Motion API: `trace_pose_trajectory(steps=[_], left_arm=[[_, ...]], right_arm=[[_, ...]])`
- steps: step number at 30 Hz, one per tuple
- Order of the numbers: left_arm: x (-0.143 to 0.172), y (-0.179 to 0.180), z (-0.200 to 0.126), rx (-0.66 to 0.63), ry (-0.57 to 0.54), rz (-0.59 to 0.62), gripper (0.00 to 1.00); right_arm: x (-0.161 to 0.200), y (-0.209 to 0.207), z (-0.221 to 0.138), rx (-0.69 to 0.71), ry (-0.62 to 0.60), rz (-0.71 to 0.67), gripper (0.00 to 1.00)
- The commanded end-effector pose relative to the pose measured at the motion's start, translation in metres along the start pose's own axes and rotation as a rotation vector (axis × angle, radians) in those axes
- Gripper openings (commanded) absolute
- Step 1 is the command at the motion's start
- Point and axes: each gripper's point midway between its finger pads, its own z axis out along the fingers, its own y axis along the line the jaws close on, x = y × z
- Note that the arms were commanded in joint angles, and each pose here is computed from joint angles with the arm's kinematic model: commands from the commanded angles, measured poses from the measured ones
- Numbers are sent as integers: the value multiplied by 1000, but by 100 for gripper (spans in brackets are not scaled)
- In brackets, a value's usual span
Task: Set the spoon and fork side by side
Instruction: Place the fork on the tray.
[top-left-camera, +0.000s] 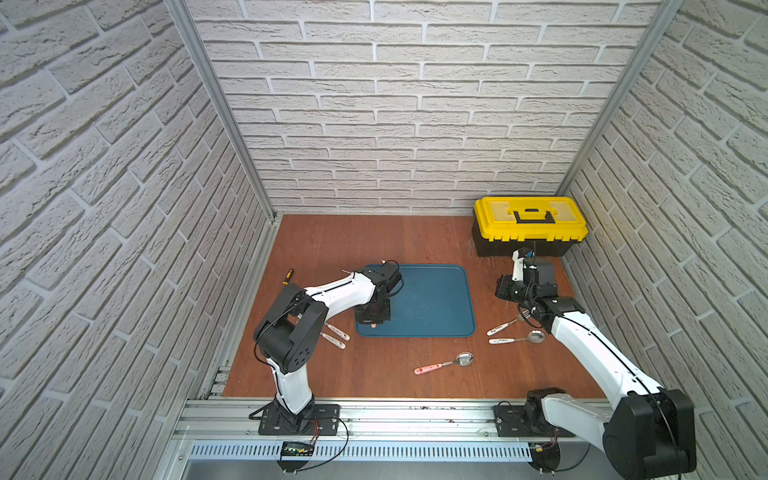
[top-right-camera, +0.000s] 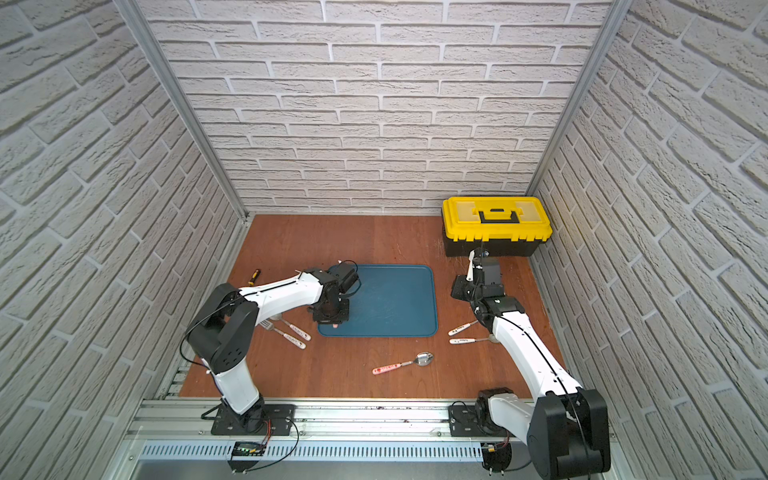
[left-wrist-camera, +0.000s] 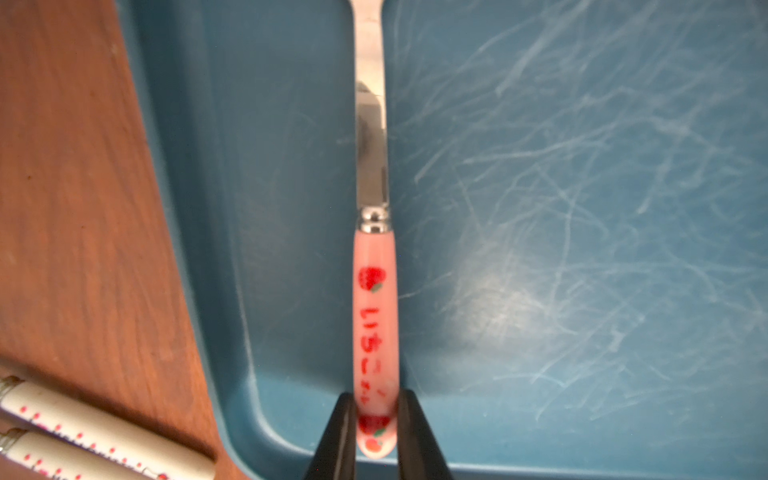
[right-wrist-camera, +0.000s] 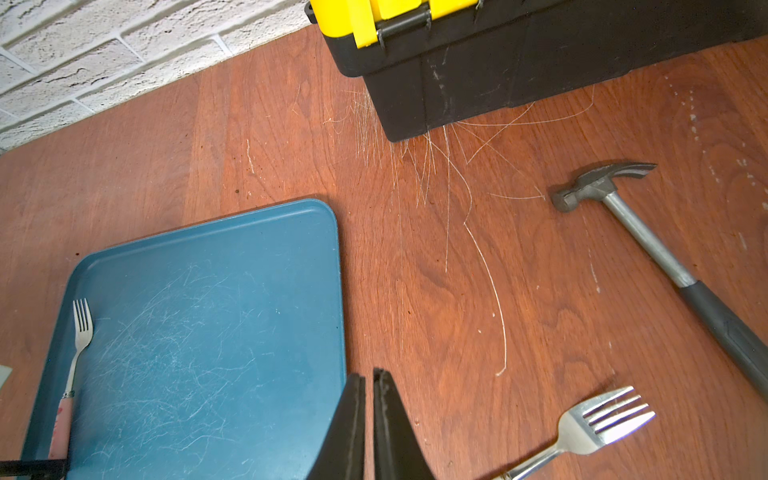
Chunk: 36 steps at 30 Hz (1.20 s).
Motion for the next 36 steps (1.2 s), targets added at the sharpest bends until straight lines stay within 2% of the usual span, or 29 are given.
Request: trace_pose_trajectory(steps=[1,5,13,17,20,22,25,28,30,31,32,33,36], left_arm=[[7,7,8,-27,21,7,27],[9,8,10,-30,28,4,40],[1,7,-1,-33,-26,5,42],[-15,10,-42,-57,-149,17,45],[-26,9,-89,-49,-262,56,53],[-27,-3,-115,-4,-335,147,58],[-17,-55,-144,189,-452,445,61],[7,-85,-137,283,-371,678,57],[27,-98,-121,269,-297,844,51],[35,-103,-116,245,-284,925,43],[39,-106,-106,195,-268,982,24],[44,-110,-98,179,-241,1029,16],[71,-130,-82,189,-114,1175,39]], right_arm=[[-6,6,-4,-27,-37,-1,13],[-7,6,-4,-27,-39,0,14],[-7,6,-5,-29,-40,-2,15],[-7,6,-6,-31,-41,-2,16],[-8,7,-6,-33,-44,-3,17],[-8,7,-7,-33,-46,-4,19],[-8,4,-7,-19,-48,-5,26],[-9,-2,-8,13,-54,3,31],[-9,-10,-10,53,-65,17,35],[-9,-13,-11,63,-73,23,35],[-10,-15,-12,71,-80,31,35],[-10,-17,-13,76,-83,34,36],[-11,-19,-14,83,-82,39,41]])
